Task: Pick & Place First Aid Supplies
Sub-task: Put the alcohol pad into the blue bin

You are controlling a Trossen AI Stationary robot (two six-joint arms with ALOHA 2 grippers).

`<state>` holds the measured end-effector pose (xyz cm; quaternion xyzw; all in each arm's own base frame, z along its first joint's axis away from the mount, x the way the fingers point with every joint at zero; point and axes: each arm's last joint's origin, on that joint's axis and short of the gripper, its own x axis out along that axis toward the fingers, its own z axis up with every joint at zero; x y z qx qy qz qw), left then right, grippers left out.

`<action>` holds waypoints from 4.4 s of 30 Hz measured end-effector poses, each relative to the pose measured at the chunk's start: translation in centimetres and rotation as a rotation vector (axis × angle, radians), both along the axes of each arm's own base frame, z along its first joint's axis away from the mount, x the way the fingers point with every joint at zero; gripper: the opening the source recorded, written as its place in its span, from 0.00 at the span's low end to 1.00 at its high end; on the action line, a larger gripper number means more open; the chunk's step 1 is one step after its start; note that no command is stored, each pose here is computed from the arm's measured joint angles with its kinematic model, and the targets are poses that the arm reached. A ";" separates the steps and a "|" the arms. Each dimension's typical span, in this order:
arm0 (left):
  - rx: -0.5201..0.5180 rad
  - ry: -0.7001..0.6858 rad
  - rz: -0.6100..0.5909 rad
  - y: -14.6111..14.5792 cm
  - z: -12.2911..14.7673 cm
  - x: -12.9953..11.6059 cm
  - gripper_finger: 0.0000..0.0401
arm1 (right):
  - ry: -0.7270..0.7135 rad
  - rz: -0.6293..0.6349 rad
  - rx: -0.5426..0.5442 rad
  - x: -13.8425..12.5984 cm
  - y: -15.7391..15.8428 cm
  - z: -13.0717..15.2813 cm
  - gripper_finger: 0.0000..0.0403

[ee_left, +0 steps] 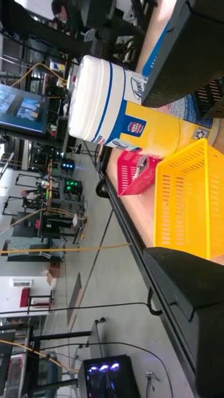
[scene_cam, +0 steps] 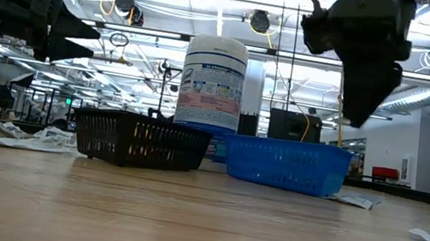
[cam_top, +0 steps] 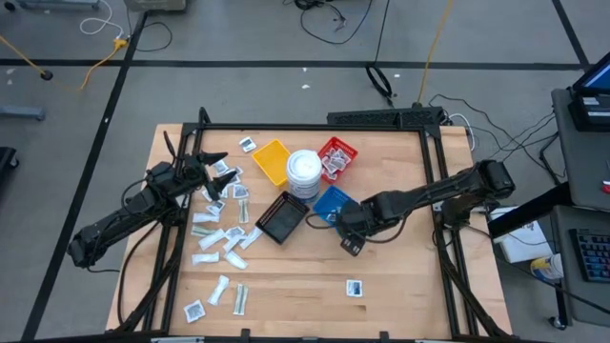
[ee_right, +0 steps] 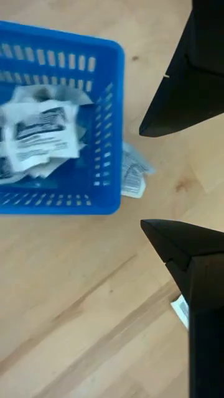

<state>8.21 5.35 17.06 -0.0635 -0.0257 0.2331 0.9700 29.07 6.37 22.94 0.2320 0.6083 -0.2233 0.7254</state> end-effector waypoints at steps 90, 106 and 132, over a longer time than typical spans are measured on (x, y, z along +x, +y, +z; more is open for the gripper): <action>0.000 -0.001 0.000 0.0 0.0 0.0 0.98 | 0.006 0.107 0.102 1.9 -8.7 1.5 0.00; 0.000 0.000 0.000 0.0 0.0 0.0 0.98 | 0.091 0.172 0.018 3.2 -8.0 -1.8 0.03; 0.000 0.000 0.000 0.0 0.0 0.0 0.98 | 0.042 -0.124 0.072 -0.4 -3.7 3.0 0.51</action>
